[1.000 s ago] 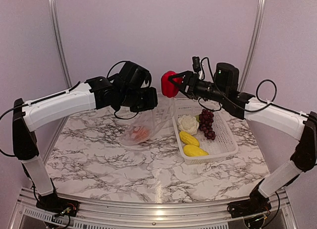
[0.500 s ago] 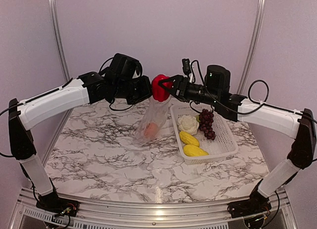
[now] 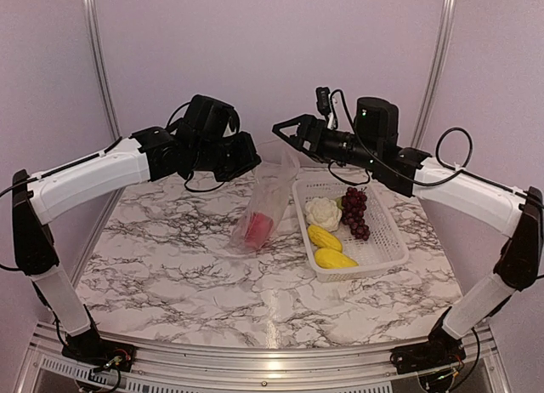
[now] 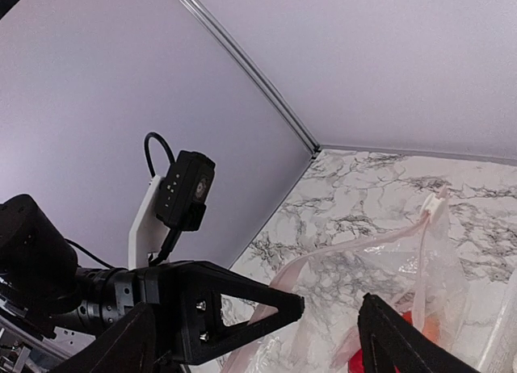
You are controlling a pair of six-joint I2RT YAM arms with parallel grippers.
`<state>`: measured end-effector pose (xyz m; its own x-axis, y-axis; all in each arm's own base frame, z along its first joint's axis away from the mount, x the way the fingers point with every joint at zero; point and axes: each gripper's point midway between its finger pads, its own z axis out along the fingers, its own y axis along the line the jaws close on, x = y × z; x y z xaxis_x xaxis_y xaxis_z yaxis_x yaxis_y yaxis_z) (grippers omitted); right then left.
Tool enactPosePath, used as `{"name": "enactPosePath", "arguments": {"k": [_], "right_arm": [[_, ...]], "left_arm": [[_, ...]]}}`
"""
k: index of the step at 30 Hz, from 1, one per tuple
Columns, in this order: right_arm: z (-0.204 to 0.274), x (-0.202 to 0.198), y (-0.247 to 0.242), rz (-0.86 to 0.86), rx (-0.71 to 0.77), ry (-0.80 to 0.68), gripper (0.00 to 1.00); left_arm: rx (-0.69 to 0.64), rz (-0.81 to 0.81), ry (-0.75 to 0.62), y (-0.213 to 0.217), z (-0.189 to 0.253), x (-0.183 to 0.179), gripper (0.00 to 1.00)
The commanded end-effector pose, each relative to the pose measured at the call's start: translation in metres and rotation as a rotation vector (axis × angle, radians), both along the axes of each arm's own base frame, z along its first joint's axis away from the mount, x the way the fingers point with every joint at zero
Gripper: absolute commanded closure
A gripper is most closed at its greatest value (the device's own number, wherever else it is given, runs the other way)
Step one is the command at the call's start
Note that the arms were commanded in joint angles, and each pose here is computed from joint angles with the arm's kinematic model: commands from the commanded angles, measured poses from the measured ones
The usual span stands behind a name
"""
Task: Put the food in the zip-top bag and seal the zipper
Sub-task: Place the fake vegetable in the zipper food storage bag, then pick up the fake fruit from the bin.
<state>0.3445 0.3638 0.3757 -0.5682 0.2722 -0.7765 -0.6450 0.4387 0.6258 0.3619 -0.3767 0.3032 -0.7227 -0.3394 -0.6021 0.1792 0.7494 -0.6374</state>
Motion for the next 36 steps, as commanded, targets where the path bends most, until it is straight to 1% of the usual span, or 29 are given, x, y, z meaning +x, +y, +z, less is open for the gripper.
{"name": "enactPosePath", "arguments": {"k": [1, 4, 7, 9, 12, 15, 18, 21, 25, 27, 29, 31, 36], "right_arm": [[0.031, -0.01, -0.009, -0.011, 0.015, -0.051, 0.17], [0.043, -0.012, -0.017, -0.038, 0.0, -0.082, 0.17], [0.043, -0.012, -0.027, -0.078, -0.057, -0.093, 0.17], [0.04, -0.011, -0.038, -0.113, -0.103, -0.095, 0.18], [0.029, -0.007, -0.059, -0.17, -0.152, -0.073, 0.18], [0.014, 0.001, -0.09, -0.248, -0.188, -0.029, 0.19], [-0.001, 0.005, -0.117, -0.316, -0.233, 0.016, 0.21], [-0.024, 0.007, -0.137, -0.366, -0.313, 0.067, 0.22], [-0.056, 0.003, -0.138, -0.337, -0.368, 0.127, 0.23], [-0.068, 0.002, -0.133, -0.303, -0.382, 0.153, 0.23], [-0.081, 0.002, -0.13, -0.278, -0.411, 0.184, 0.22], [-0.093, 0.003, -0.127, -0.25, -0.457, 0.216, 0.22], [-0.127, -0.002, -0.123, -0.148, -0.625, 0.298, 0.26]], "left_arm": [[-0.033, -0.001, -0.022, 0.007, 0.013, -0.002, 1.0], [-0.012, -0.006, -0.035, 0.011, 0.013, -0.002, 1.0], [0.045, -0.004, -0.078, 0.024, 0.027, -0.001, 1.0], [0.108, 0.007, -0.138, 0.038, 0.049, -0.001, 1.0], [0.246, 0.001, -0.234, 0.061, 0.073, -0.005, 1.0], [0.354, -0.019, -0.257, 0.081, 0.072, -0.014, 1.0], [0.406, 0.007, -0.261, 0.104, 0.066, -0.024, 1.0], [0.402, -0.025, -0.224, 0.107, 0.052, -0.035, 1.0], [0.352, -0.132, -0.11, 0.082, 0.015, -0.045, 1.0], [0.275, -0.169, -0.063, 0.065, 0.006, -0.048, 1.0], [0.189, -0.204, -0.059, 0.047, 0.005, -0.049, 1.0], [0.13, -0.223, -0.053, 0.035, 0.004, -0.049, 1.0], [0.152, -0.22, -0.015, 0.032, -0.012, -0.046, 1.0]]}}
